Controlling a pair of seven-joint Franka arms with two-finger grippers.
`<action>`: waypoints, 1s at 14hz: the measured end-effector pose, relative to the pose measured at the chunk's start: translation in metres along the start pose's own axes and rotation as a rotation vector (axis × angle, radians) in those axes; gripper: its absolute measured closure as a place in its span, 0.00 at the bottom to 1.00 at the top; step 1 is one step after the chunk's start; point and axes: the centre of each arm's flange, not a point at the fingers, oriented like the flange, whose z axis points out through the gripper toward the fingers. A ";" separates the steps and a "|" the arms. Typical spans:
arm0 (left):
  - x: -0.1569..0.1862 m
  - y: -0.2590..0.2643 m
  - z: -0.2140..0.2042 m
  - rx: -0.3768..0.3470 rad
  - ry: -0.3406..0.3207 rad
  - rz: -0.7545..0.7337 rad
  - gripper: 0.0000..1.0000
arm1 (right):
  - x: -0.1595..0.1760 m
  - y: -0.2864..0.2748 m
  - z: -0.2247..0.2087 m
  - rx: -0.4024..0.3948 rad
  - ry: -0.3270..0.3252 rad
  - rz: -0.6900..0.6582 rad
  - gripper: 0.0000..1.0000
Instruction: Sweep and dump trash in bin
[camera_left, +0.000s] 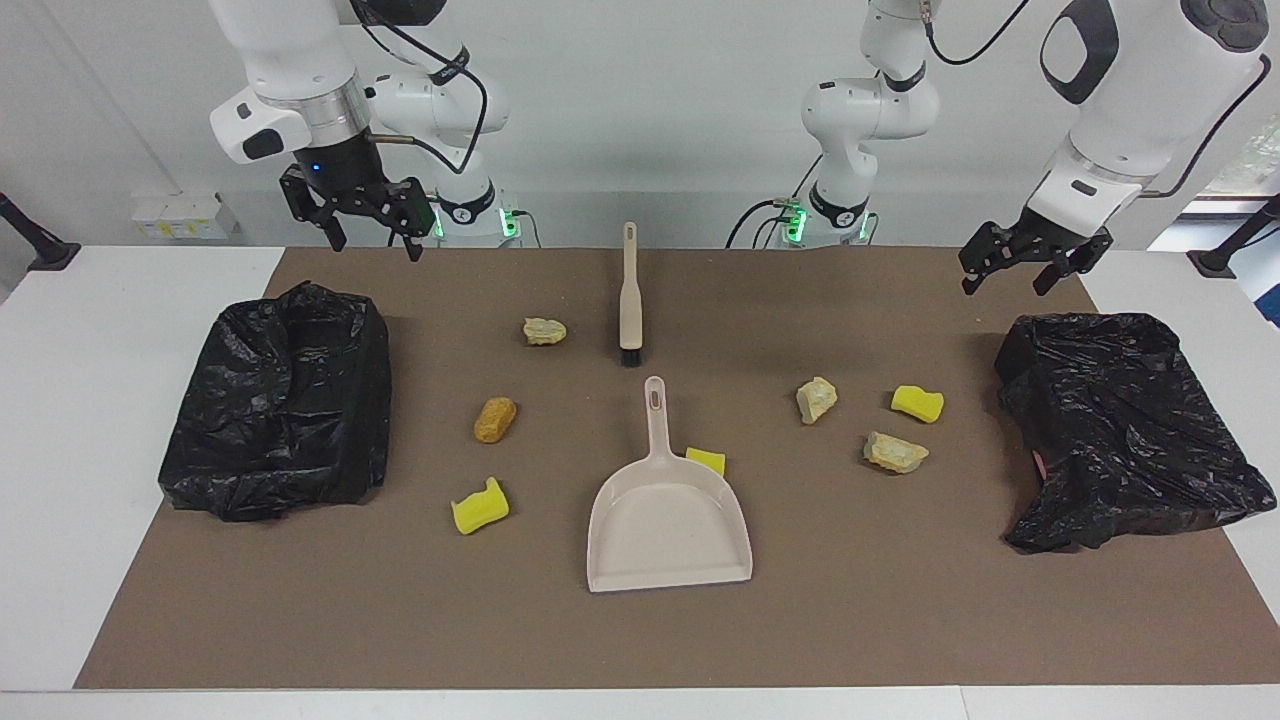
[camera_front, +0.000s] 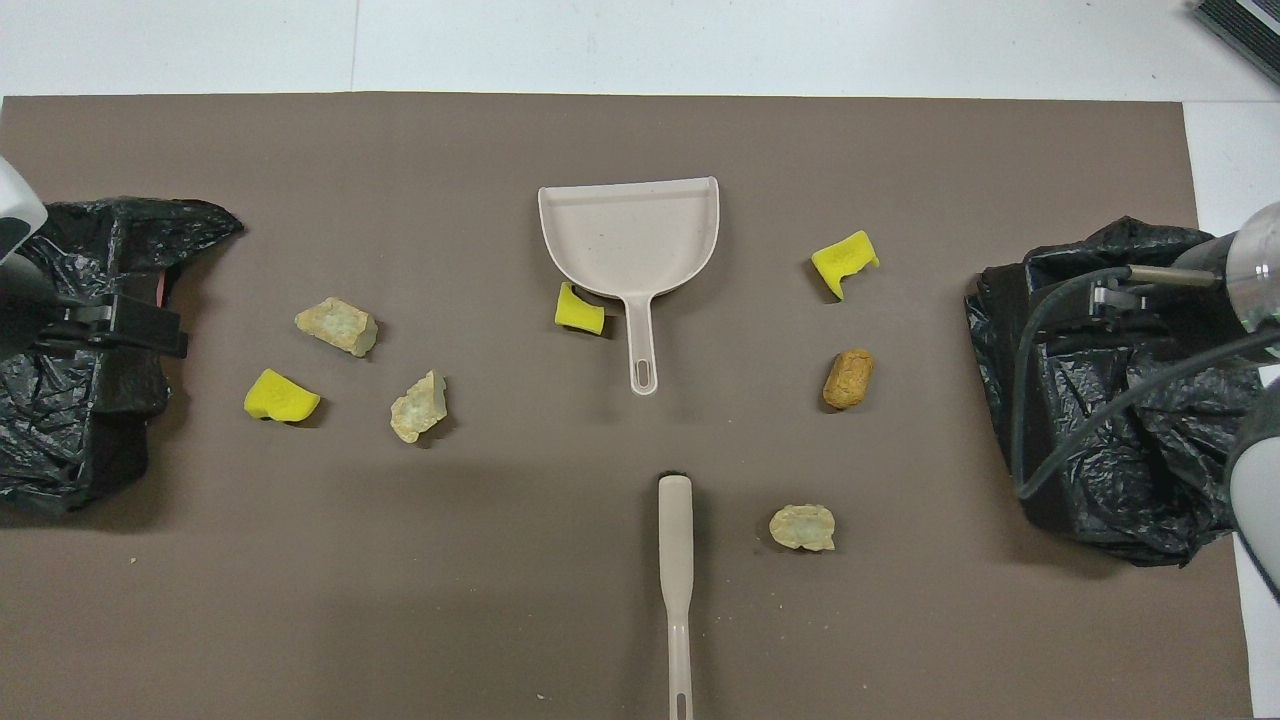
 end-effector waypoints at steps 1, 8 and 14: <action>-0.004 0.010 0.008 -0.039 -0.018 0.009 0.00 | 0.000 -0.001 0.001 0.001 0.002 -0.001 0.00; -0.036 0.108 0.087 -0.153 -0.093 0.227 0.00 | 0.020 -0.019 0.024 0.021 0.024 -0.026 0.00; -0.088 0.214 0.187 -0.139 -0.108 0.426 0.00 | 0.029 -0.129 0.086 0.061 0.033 -0.089 0.00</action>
